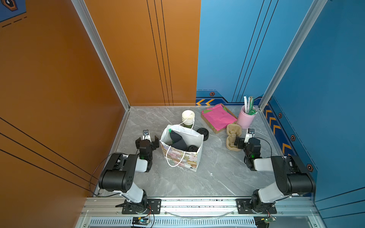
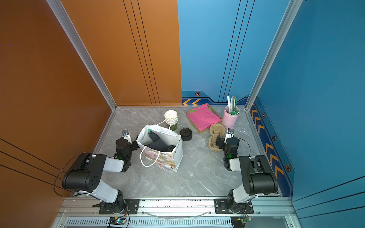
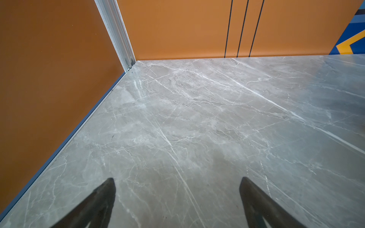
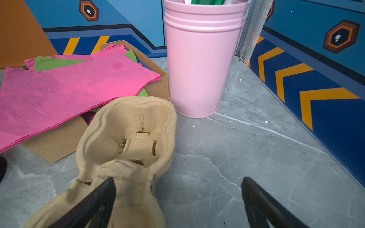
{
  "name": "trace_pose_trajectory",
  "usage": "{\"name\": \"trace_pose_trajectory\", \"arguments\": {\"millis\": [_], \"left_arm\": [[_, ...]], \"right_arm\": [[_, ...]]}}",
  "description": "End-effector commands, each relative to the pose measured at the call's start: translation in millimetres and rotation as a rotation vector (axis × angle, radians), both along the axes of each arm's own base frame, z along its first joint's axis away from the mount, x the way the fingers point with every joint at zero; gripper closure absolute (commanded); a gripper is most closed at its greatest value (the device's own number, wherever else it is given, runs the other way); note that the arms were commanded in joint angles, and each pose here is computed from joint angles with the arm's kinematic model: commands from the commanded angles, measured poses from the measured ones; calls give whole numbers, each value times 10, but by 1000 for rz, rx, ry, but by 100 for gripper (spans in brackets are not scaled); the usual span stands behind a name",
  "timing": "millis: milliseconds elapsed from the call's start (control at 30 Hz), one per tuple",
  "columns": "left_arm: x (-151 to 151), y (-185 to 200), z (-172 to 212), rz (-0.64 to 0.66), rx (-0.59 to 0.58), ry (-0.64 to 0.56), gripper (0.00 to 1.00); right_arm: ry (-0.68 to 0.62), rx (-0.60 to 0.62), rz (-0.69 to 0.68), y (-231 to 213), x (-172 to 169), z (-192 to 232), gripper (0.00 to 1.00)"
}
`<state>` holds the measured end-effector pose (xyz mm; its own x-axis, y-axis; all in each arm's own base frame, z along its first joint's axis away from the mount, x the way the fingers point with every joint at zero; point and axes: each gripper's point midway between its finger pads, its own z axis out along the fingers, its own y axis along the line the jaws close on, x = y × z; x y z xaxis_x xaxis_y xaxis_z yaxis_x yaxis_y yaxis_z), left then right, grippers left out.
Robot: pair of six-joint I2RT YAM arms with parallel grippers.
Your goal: Pack the takeout coffee
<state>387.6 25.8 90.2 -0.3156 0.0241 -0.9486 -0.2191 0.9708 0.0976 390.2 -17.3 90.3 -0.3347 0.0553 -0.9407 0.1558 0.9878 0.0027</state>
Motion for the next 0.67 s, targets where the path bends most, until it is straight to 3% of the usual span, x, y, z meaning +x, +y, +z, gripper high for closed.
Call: {"name": "trace_pose_trajectory", "arguments": {"millis": [0, 633], "left_arm": [[22, 13, 44, 16, 5, -4, 2], [18, 10, 39, 12, 2, 0, 2]], "right_arm": [[-13, -13, -36, -53, 15, 32, 0], [-16, -13, -36, -54, 17, 38, 0]]}}
